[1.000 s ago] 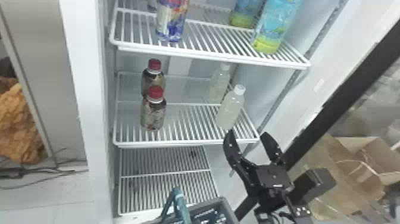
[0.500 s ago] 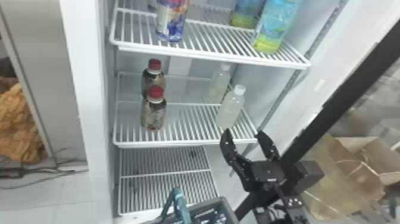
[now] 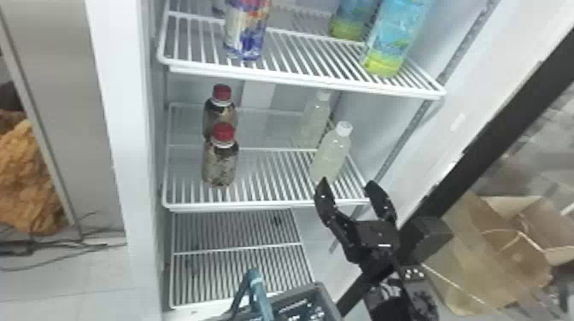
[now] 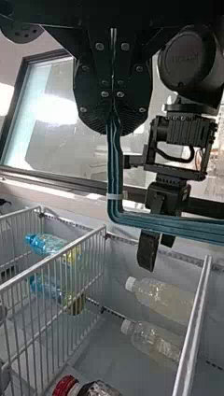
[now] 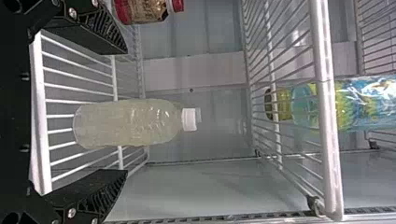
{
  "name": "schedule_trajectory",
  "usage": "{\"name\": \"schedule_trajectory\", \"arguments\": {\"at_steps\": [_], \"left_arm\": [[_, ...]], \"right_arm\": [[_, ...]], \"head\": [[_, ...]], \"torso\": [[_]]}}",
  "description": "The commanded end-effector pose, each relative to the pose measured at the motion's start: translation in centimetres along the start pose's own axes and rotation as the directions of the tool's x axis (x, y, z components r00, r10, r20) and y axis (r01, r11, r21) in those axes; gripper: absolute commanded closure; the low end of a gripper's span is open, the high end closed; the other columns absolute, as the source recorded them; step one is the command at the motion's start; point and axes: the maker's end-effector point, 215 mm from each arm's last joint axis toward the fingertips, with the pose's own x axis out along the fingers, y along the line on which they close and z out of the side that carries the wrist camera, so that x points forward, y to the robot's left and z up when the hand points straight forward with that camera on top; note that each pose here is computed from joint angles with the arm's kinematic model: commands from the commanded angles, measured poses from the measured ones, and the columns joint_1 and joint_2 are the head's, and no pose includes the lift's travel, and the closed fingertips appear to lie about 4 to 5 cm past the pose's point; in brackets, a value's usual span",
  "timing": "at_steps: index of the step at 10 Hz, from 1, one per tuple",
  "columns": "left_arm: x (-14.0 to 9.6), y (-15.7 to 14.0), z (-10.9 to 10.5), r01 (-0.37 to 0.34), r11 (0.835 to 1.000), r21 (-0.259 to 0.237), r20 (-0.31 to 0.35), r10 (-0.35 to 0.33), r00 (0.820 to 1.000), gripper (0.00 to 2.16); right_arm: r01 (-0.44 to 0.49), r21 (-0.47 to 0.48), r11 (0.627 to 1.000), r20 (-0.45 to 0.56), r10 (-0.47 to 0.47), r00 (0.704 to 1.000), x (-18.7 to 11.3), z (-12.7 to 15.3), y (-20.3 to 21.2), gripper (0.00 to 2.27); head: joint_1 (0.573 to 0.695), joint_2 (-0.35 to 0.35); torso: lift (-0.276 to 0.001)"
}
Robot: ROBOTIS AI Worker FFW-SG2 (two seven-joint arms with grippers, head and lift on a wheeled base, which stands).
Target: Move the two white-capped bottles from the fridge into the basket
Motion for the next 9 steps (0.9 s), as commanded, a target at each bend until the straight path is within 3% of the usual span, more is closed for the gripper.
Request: {"name": "schedule_trajectory", "arguments": {"at_steps": [1, 9], "left_arm": [[0.0, 0.0, 0.0, 0.001, 1.000, 0.000, 0.001, -0.001, 1.000, 1.12], [-0.1, 0.0, 0.3, 0.001, 1.000, 0.004, 0.011, -0.001, 1.000, 1.12]], "right_arm": [[0.005, -0.007, 1.000, 0.003, -0.005, 1.000, 1.0, -0.2, -0.4, 0.14], [0.021, -0.052, 0.998, 0.001, -0.021, 1.000, 6.3, -1.5, -2.1, 0.14]], "head": [[0.695, -0.350], [0.695, -0.350]], "torso": [[-0.260], [-0.260]]}}
